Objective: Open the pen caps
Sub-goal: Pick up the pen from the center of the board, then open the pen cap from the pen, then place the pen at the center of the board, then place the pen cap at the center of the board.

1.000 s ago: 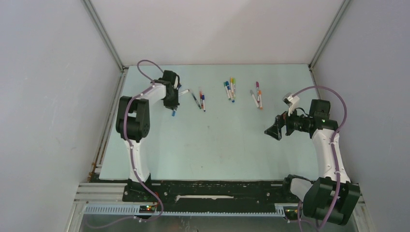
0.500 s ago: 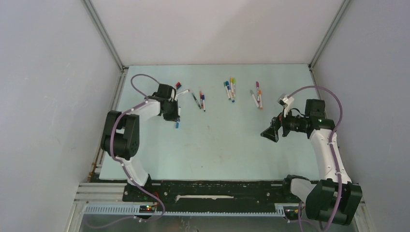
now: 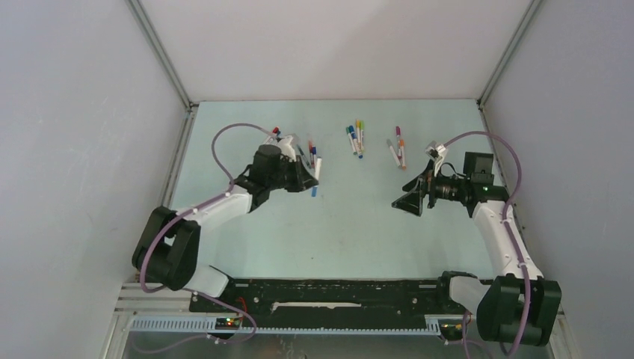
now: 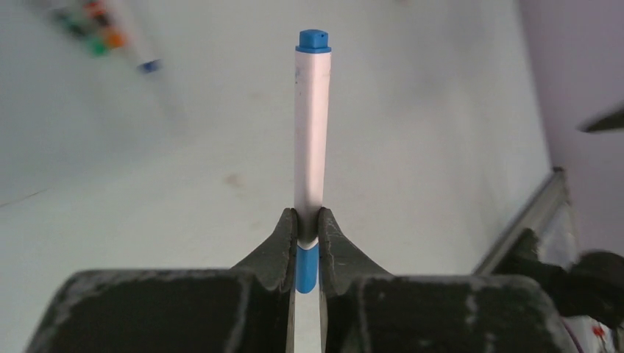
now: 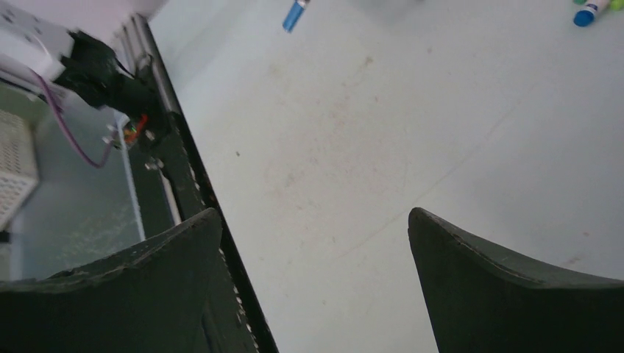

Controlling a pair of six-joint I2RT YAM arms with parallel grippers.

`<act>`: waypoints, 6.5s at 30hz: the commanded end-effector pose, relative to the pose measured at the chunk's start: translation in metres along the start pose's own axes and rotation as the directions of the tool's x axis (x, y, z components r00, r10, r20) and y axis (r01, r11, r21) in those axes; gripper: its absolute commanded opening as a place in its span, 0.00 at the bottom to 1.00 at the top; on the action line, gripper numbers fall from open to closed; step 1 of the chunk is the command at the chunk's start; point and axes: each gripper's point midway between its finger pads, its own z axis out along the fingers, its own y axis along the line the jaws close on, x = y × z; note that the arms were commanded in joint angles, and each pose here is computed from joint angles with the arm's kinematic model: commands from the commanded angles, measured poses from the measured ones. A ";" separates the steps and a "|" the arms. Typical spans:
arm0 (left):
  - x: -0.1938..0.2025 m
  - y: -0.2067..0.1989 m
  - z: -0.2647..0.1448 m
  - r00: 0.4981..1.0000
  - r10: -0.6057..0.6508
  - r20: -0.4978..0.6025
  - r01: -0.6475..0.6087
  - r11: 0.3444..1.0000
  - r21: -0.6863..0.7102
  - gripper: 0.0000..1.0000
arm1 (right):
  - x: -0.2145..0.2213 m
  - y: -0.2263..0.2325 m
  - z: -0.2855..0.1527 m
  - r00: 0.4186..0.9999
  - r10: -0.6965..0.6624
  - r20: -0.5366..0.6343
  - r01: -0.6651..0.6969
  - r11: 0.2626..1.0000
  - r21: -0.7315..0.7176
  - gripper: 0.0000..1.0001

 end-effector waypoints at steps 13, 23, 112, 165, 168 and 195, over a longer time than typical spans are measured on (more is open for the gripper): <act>-0.010 -0.225 0.012 0.977 -0.057 0.207 -0.067 0.835 0.545 0.00 | -0.049 0.003 0.016 0.923 0.326 0.204 -0.299 0.942 -0.153 1.00; 0.003 -0.251 0.019 0.982 -0.055 0.178 -0.061 0.811 0.581 0.00 | -0.045 -0.005 0.027 0.912 0.355 0.205 -0.335 0.934 -0.126 0.98; 0.061 -0.285 0.024 0.997 -0.064 -0.031 0.065 0.654 0.754 0.00 | -0.105 -0.004 0.019 0.911 0.296 0.287 -0.261 0.953 -0.151 0.00; 0.088 -0.221 -0.007 0.987 0.147 0.063 -0.158 0.836 0.526 0.00 | -0.216 -0.026 -0.014 0.950 -0.075 0.303 0.061 0.997 0.055 0.00; 0.078 -0.187 -0.011 0.977 0.178 0.113 -0.208 0.906 0.368 0.00 | -0.169 -0.041 -0.007 0.975 -0.019 0.222 -0.009 0.993 0.121 0.00; -0.011 0.006 -0.058 0.874 -0.120 0.470 0.297 0.898 -0.325 0.00 | 0.036 -0.094 0.084 0.907 0.421 0.019 -0.390 0.821 0.418 0.00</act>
